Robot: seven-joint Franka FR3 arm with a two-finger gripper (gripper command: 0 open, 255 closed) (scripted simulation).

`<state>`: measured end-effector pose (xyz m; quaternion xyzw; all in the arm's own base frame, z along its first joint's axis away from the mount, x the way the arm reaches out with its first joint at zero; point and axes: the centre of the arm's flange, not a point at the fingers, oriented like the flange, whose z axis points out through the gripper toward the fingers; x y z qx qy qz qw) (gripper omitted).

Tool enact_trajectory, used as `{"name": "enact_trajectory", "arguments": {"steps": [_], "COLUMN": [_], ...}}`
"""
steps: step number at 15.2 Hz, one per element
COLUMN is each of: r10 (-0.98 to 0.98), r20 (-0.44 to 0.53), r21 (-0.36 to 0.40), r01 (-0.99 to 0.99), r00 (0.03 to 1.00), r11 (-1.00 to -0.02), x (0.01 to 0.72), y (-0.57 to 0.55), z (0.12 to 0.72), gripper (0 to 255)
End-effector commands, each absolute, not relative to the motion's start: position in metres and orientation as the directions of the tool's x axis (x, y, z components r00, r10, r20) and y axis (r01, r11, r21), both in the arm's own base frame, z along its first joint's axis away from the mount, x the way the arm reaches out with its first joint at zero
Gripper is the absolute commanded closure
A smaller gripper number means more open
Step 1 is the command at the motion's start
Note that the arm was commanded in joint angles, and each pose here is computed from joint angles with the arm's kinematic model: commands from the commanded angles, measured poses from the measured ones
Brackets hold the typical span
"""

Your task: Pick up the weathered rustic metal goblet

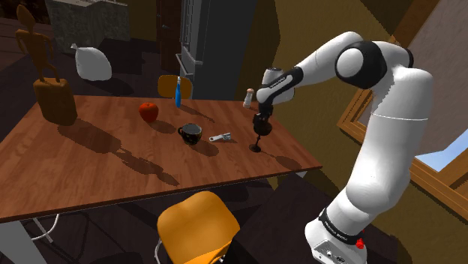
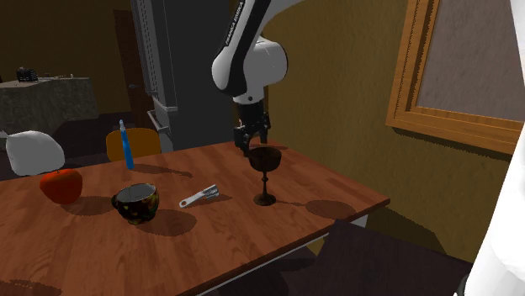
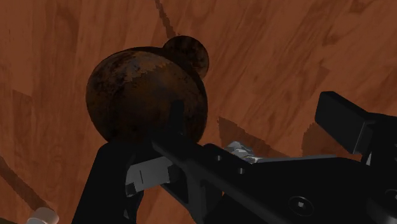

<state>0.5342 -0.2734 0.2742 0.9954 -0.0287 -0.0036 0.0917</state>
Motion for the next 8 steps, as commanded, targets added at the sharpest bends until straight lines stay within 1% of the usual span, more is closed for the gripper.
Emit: {"name": "enact_trajectory", "arguments": {"steps": [1,4,8], "r10": [-0.055,-0.051,-0.051], "r20": [-0.003,-0.005,-0.005], "r21": [0.189,0.197,0.197], "r01": [-0.053,-0.049,-0.049], "r00": [0.999,0.999,0.999], "r11": [-0.980,-0.979,-0.979], "x": [0.544,0.560,0.560], "y": [-0.293,-0.315,-0.315], "z": [0.256,0.234,0.213], "gripper": [0,0,0]}}
